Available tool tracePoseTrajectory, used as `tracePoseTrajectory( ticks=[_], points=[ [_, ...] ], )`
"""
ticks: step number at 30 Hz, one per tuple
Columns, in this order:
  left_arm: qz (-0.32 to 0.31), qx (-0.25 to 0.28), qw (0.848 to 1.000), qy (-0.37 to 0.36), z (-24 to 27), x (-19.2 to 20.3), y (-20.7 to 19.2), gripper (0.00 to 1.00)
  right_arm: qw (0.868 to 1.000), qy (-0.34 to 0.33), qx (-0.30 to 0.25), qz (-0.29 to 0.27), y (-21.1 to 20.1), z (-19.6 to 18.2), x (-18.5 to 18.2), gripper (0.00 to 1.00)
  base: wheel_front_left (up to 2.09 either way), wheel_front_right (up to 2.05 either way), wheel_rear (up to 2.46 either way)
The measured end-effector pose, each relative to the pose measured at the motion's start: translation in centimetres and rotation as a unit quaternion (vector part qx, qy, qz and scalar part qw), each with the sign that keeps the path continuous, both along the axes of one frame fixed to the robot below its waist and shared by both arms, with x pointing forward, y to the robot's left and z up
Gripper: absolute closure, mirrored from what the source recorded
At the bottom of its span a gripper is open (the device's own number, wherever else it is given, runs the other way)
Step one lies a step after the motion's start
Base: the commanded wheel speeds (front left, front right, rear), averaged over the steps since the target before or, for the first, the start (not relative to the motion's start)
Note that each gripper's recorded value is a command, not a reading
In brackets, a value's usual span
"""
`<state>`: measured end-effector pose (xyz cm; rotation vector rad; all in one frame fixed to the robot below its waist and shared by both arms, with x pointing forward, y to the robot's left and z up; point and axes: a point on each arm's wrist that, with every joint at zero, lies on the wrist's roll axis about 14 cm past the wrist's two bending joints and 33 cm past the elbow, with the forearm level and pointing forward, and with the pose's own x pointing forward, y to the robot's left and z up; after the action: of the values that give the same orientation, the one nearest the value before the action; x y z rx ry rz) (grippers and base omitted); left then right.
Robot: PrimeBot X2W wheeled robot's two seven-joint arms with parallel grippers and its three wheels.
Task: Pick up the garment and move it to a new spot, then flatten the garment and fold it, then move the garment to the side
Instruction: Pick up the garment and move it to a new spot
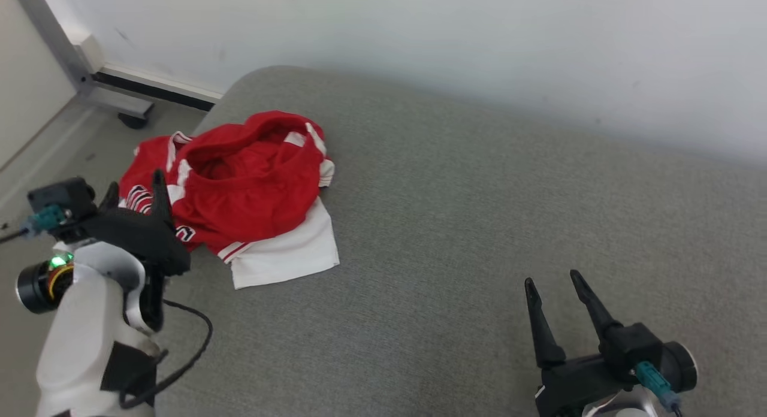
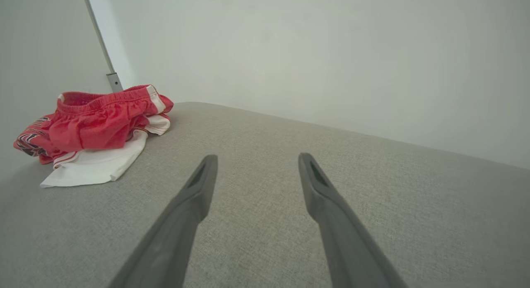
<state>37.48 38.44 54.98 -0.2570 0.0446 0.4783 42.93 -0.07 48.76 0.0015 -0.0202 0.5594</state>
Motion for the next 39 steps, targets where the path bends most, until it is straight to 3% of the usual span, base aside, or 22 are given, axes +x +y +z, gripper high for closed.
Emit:
tracePoseTrajectory(
  ticks=[7, 13, 22, 23, 24, 31, 39],
  points=[
    [-0.053, -0.067, 0.993, 0.077, -2.7, 6.5, -2.1, 0.0, 0.998, 0.015, -0.006, -0.055, -4.2, -1.5, 1.2, 0.0, 0.0, 0.0, 0.0],
    [-0.08, -0.074, 0.98, 0.166, -6.8, 10.0, -3.7, 0.0, 0.995, 0.035, -0.014, -0.098, -7.5, -3.2, 1.4, 0.0, 0.0, 0.0, 0.0],
    [-0.098, -0.072, 0.952, 0.282, -13.7, 12.2, -5.6, 0.0, 0.986, 0.08, -0.023, -0.141, -10.8, -6.8, 1.4, 0.0, 0.0, 0.0, 0.0],
    [-0.1, -0.071, 0.949, 0.291, -14.3, 12.3, -5.7, 0.25, 0.986, 0.084, -0.022, -0.143, -11.0, -7.1, 1.4, 0.0, 0.0, 0.0, 0.0],
    [-0.101, -0.07, 0.946, 0.299, -14.7, 12.4, -5.8, 1.0, 0.985, 0.087, -0.02, -0.145, -11.1, -7.3, 1.4, 0.0, 0.0, 0.0, 0.0],
    [-0.109, -0.061, 0.943, 0.309, -14.3, 12.9, -5.3, 1.0, 0.985, 0.095, -0.008, -0.146, -11.0, -7.7, 1.4, 0.0, 0.0, 0.0, 0.0],
    [-0.086, 0.023, 0.965, 0.247, -5.8, 13.6, -1.0, 1.0, 0.987, 0.083, 0.024, -0.132, -9.6, -6.2, 1.2, 0.0, 0.0, 0.0, 0.0]
  ],
)
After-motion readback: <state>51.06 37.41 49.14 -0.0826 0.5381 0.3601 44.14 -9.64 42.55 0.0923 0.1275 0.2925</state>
